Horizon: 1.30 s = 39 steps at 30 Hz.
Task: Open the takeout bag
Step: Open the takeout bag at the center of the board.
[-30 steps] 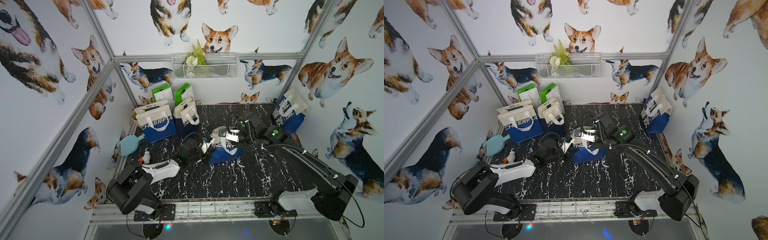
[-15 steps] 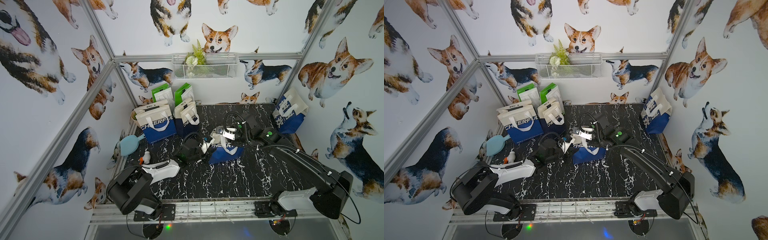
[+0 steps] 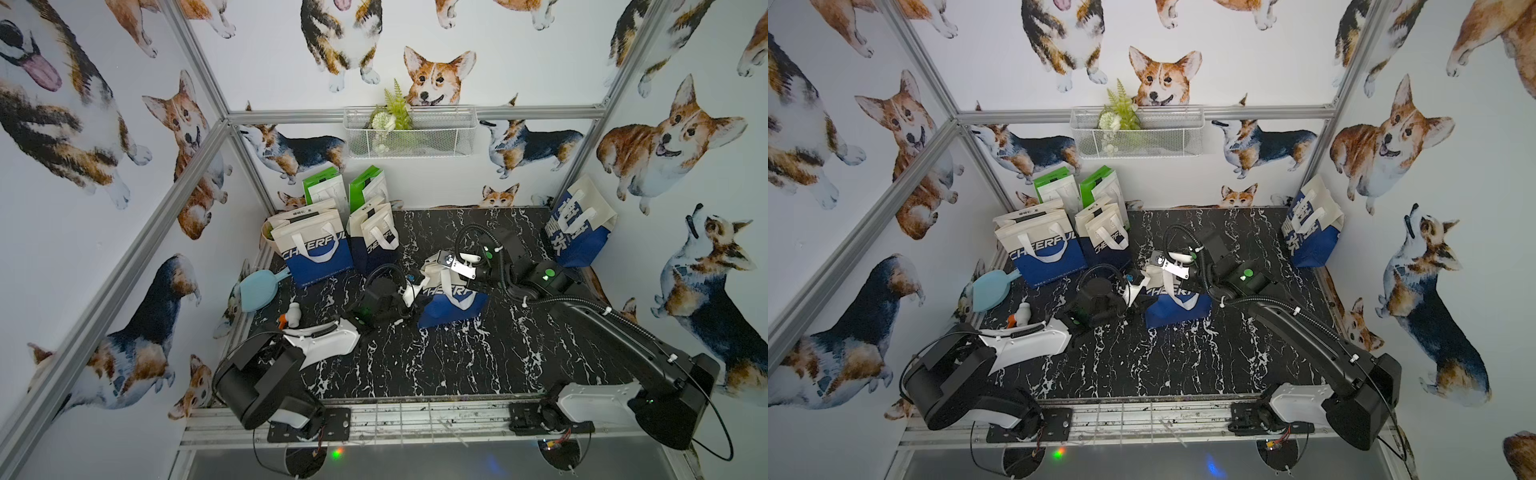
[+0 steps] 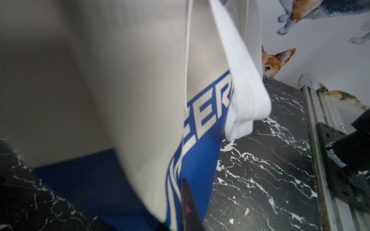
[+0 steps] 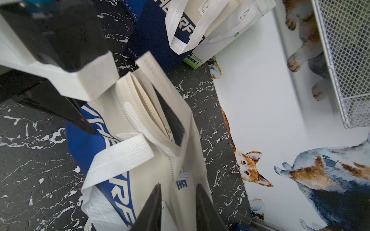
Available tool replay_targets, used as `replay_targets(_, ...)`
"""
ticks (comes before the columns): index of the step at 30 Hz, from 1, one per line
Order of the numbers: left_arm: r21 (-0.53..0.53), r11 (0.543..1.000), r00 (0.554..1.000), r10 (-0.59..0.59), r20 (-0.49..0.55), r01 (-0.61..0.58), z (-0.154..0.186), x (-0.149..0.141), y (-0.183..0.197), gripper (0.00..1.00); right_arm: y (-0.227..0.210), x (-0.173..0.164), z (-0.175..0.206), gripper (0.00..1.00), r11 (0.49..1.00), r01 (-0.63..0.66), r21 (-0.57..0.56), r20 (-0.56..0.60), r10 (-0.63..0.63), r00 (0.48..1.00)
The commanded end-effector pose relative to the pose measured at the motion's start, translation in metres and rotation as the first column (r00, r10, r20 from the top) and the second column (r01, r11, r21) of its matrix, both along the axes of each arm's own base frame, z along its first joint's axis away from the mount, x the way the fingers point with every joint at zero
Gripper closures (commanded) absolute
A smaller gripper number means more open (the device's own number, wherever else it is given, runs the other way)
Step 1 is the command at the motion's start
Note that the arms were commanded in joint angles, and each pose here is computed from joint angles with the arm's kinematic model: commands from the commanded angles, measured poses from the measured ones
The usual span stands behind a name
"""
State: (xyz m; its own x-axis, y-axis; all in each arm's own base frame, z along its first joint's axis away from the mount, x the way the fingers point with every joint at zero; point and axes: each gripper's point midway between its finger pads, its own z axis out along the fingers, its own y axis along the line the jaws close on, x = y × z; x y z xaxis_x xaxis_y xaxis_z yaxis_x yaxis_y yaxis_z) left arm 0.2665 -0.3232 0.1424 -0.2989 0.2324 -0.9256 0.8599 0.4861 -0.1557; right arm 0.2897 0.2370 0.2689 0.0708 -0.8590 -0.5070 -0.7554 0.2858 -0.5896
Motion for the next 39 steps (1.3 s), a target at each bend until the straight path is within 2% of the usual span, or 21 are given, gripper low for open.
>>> replay_targets(1, 0.069, 0.998, 0.997, -0.008, -0.071, 0.013, -0.022, -0.009, 0.006, 1.00, 0.007, 0.003, 0.001, 0.67, 1.000, -0.002, 0.030, -0.003, 0.003, 1.000)
replay_targets(6, 0.069, 0.997, 0.997, -0.009, -0.071, 0.014, -0.022, -0.009, 0.006, 1.00, 0.010, 0.010, -0.003, 0.62, 1.000, 0.010, 0.024, 0.002, -0.010, 1.000)
replay_targets(13, 0.068, 0.998, 0.998, -0.009, -0.069, 0.014, -0.021, -0.009, 0.006, 1.00, 0.009, 0.030, 0.002, 0.65, 0.997, 0.077, 0.011, 0.048, -0.077, 0.996)
replay_targets(17, 0.069, 0.998, 0.998, -0.008, -0.070, 0.012, -0.022, -0.009, 0.007, 1.00, 0.009, 0.036, -0.002, 0.80, 0.995, 0.097, -0.013, 0.044, -0.096, 0.994)
replay_targets(19, 0.068, 0.998, 0.998, -0.009, -0.069, 0.013, -0.021, -0.009, 0.007, 1.00, 0.009, 0.035, -0.005, 0.96, 0.996, 0.090, -0.026, 0.033, -0.089, 0.995)
replay_targets(20, 0.068, 0.998, 0.998, -0.008, -0.069, 0.013, -0.021, -0.009, 0.007, 1.00, 0.009, 0.034, -0.004, 1.00, 0.996, 0.089, -0.028, 0.030, -0.088, 0.996)
replay_targets(27, 0.070, 0.998, 0.998, -0.006, -0.068, 0.010, -0.021, -0.009, 0.007, 1.00, 0.008, 0.025, 0.008, 1.00, 0.998, 0.032, -0.058, 0.017, -0.031, 0.999)
replay_targets(34, 0.071, 0.997, 0.997, -0.009, -0.071, 0.014, -0.023, -0.009, 0.006, 1.00, 0.000, 0.032, 0.035, 1.00, 0.978, -0.010, -0.208, 0.067, 0.024, 0.997)
replay_targets(39, 0.072, 0.997, 0.997, -0.015, -0.077, 0.021, -0.024, -0.009, 0.005, 1.00, 0.001, 0.034, 0.051, 1.00, 0.961, -0.048, -0.273, 0.086, 0.074, 0.994)
